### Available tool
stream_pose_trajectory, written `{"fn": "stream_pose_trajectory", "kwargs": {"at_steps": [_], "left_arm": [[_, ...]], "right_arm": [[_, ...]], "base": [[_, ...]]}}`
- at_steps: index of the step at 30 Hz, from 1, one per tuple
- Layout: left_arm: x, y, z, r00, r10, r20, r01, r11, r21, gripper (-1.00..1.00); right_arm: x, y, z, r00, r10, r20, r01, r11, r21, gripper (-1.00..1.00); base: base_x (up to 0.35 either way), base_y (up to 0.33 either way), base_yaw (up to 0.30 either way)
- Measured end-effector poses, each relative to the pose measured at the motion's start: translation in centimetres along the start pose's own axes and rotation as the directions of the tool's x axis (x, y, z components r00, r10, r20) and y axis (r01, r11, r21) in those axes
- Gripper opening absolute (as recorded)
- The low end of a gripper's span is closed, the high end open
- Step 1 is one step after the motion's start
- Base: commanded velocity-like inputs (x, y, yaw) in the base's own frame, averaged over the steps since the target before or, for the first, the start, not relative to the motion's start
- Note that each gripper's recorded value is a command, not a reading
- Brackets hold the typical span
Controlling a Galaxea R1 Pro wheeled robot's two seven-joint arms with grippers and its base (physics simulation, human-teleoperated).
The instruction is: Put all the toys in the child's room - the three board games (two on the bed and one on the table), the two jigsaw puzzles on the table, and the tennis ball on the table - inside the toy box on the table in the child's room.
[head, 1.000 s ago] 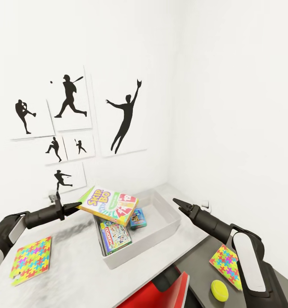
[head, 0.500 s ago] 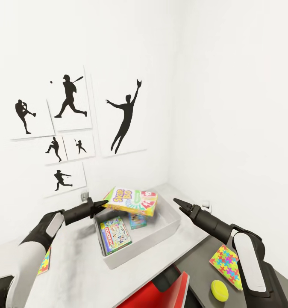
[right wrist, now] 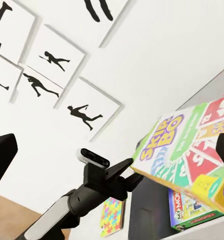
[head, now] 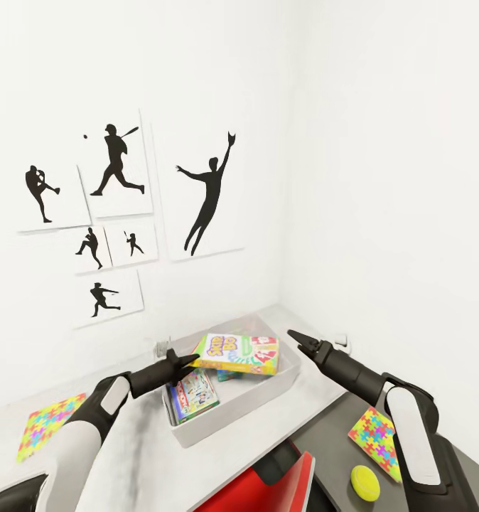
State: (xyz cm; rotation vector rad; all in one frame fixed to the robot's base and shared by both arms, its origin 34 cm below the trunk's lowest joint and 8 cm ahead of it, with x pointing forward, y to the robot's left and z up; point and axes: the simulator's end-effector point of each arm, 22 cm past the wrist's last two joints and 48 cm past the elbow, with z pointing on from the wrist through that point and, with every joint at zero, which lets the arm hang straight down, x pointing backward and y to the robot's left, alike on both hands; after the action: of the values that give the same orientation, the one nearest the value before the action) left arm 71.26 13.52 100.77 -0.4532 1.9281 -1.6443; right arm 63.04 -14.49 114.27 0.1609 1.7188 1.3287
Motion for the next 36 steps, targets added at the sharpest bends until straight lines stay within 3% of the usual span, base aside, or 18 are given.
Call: {"fn": "stream_pose_trajectory", "kwargs": {"at_steps": [7,18,23,24,27,31,36], "left_arm": [[2.5,-1.6,1.7,0.997,-0.055,-0.056,0.058,0.996,0.061,-1.0],[2.2,-1.8,1.7,0.997,-0.062,-0.047,0.065,0.996,0.067,-1.0],[1.7,-1.4,1.5,0.997,-0.076,-0.026,0.077,0.996,0.054,-1.0],[0.7,-0.1,1.1,0.995,-0.096,0.018,0.096,0.995,0.01,-1.0],[0.5,0.7,1.1,0.992,-0.12,0.037,0.121,0.992,-0.02,-1.0],[-0.4,0.6,0.9,0.988,-0.137,0.075,0.139,0.99,-0.011,-1.0],[-1.4,-1.1,1.2,0.988,-0.113,0.101,0.112,0.994,0.02,-1.0]], "right_arm": [[-0.1,-0.1,-0.1,1.0,-0.001,0.0,0.001,1.0,0.001,1.0],[0.0,-0.1,-0.1,1.0,-0.001,0.0,0.001,1.0,0.004,1.0],[0.0,-0.1,0.0,1.0,-0.002,-0.001,0.002,1.0,0.002,1.0],[0.0,0.0,0.0,1.0,-0.001,-0.001,0.001,1.0,0.001,1.0],[0.0,-0.1,0.0,1.0,-0.001,0.0,0.001,1.0,0.001,1.0],[0.0,-0.1,-0.1,1.0,0.0,-0.001,0.0,1.0,0.001,1.0],[-0.1,-0.1,-0.1,1.0,0.0,-0.001,0.0,1.0,0.002,1.0]], "base": [[0.0,0.0,0.0],[0.0,0.0,0.0],[0.0,0.0,0.0],[0.0,0.0,0.0],[0.0,0.0,0.0],[0.0,0.0,0.0],[0.0,0.0,0.0]]}}
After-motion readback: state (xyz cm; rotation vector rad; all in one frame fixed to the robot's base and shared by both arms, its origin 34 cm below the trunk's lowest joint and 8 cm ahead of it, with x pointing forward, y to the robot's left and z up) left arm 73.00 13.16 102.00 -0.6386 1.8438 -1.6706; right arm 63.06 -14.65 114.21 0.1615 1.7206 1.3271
